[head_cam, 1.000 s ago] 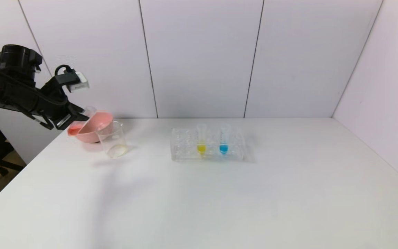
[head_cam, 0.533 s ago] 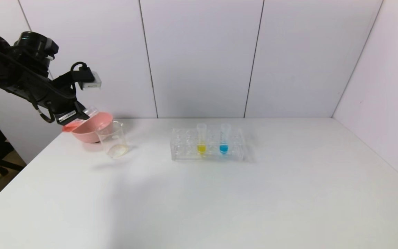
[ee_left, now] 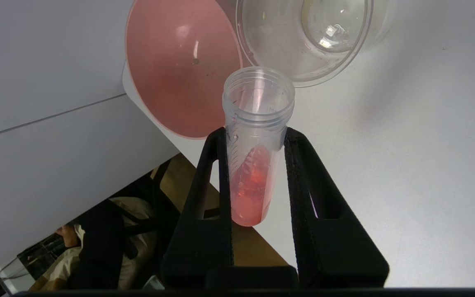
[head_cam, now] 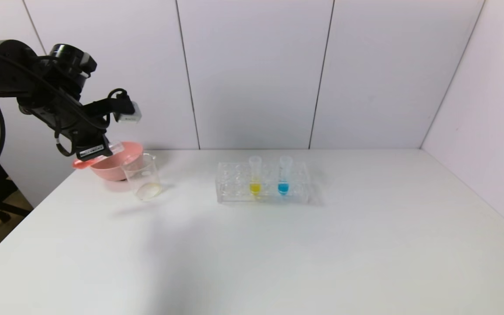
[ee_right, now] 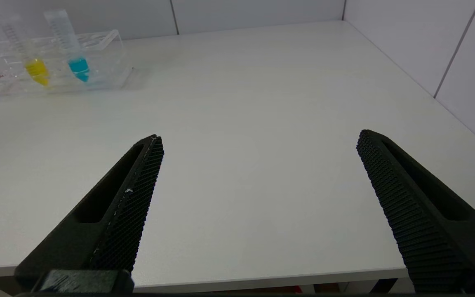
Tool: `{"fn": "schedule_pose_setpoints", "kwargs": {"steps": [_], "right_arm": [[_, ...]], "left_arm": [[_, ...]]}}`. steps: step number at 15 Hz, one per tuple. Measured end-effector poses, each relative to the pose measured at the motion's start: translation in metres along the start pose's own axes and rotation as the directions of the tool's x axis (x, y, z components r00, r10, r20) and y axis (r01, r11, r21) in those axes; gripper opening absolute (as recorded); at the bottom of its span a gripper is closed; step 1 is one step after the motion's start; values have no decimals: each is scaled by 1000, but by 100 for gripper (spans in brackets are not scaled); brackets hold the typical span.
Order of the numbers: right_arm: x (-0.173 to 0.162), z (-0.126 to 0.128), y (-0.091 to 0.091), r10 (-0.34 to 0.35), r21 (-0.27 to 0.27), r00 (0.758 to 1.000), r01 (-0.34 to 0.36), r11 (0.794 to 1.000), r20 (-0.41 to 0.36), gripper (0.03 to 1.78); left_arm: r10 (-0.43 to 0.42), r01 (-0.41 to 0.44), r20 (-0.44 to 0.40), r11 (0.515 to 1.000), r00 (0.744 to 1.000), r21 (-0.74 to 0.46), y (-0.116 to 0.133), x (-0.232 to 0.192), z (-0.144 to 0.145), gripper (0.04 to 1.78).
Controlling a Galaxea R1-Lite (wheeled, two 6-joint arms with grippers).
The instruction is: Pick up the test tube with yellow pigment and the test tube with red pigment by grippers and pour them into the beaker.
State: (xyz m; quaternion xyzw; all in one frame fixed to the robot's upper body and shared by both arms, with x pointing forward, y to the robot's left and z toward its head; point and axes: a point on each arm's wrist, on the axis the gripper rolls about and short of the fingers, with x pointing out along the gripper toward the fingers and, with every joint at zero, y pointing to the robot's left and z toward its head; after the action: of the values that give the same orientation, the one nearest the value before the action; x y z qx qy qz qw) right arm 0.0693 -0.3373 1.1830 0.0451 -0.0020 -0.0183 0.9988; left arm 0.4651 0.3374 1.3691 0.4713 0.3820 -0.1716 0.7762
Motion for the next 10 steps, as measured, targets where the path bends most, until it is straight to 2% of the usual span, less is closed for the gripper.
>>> {"fn": "schedule_pose_setpoints", "kwargs": {"steps": [3, 8, 10], "right_arm": [[0, 0, 0, 0, 0, 1000, 0, 1000, 0, 171], [0, 0, 0, 0, 0, 1000, 0, 1000, 0, 171], [0, 0, 0, -1, 0, 1000, 1, 1000, 0, 171]], "left_arm": [[18, -17, -41, 999, 999, 27, -1, 5, 3, 42], [15, -11, -52, 998, 999, 62, -7, 12, 14, 42], [37, -29, -88, 996, 995, 90, -10, 12, 19, 42]]}}
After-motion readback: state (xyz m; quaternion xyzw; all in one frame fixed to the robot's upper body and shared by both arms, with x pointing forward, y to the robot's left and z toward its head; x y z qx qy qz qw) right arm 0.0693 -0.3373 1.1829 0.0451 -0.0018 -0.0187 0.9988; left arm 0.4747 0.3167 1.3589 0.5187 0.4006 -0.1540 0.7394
